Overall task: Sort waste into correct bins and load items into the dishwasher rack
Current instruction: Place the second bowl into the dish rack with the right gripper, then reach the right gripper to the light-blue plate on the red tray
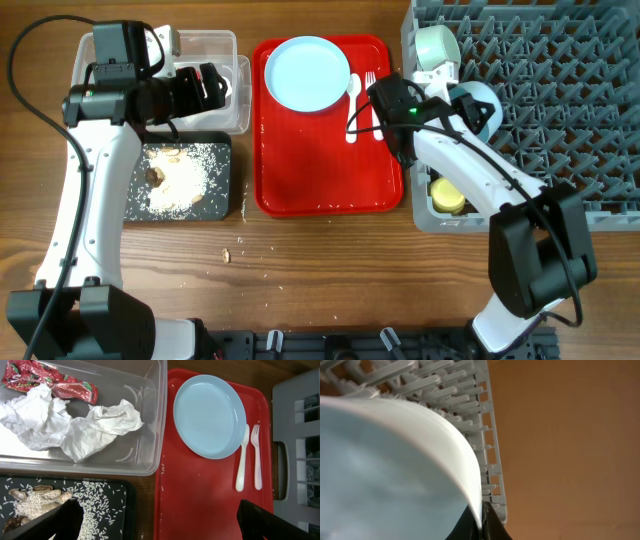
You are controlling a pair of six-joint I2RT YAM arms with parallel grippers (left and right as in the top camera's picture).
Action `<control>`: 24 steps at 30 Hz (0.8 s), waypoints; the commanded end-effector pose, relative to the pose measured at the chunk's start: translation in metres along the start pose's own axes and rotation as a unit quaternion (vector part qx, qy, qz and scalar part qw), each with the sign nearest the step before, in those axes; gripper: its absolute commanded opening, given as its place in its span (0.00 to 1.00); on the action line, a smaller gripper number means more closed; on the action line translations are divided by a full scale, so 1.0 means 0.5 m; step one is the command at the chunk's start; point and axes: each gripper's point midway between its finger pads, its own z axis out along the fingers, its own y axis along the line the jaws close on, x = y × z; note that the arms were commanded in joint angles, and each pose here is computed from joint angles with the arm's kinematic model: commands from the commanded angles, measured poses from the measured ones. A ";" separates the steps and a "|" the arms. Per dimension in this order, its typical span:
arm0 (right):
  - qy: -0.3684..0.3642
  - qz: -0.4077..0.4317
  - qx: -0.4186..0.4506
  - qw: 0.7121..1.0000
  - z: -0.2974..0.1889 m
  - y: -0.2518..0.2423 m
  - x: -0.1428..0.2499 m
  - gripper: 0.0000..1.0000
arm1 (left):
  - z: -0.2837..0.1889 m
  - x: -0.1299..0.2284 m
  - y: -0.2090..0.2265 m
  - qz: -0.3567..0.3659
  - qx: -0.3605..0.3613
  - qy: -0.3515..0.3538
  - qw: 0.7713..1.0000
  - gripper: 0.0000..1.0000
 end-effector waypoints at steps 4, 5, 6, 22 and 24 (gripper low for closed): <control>-0.020 -0.069 -0.118 0.990 -0.061 0.112 0.002 0.22 | -0.007 -0.012 -0.005 0.008 0.000 -0.009 1.000 1.00; -0.025 -0.069 -0.119 0.990 -0.068 0.112 -0.001 0.27 | -0.007 -0.011 -0.005 0.008 0.000 -0.009 1.000 1.00; -0.030 -0.067 -0.120 0.990 -0.075 0.109 -0.003 0.35 | -0.007 -0.012 -0.005 0.008 0.000 -0.009 1.000 1.00; -0.123 0.048 -0.244 0.961 -0.169 0.039 -0.074 0.84 | -0.007 -0.012 -0.005 0.008 0.000 -0.009 1.000 1.00; -0.155 0.090 -0.288 0.941 -0.199 0.031 -0.106 0.86 | -0.007 -0.012 -0.005 0.008 0.000 -0.009 1.000 1.00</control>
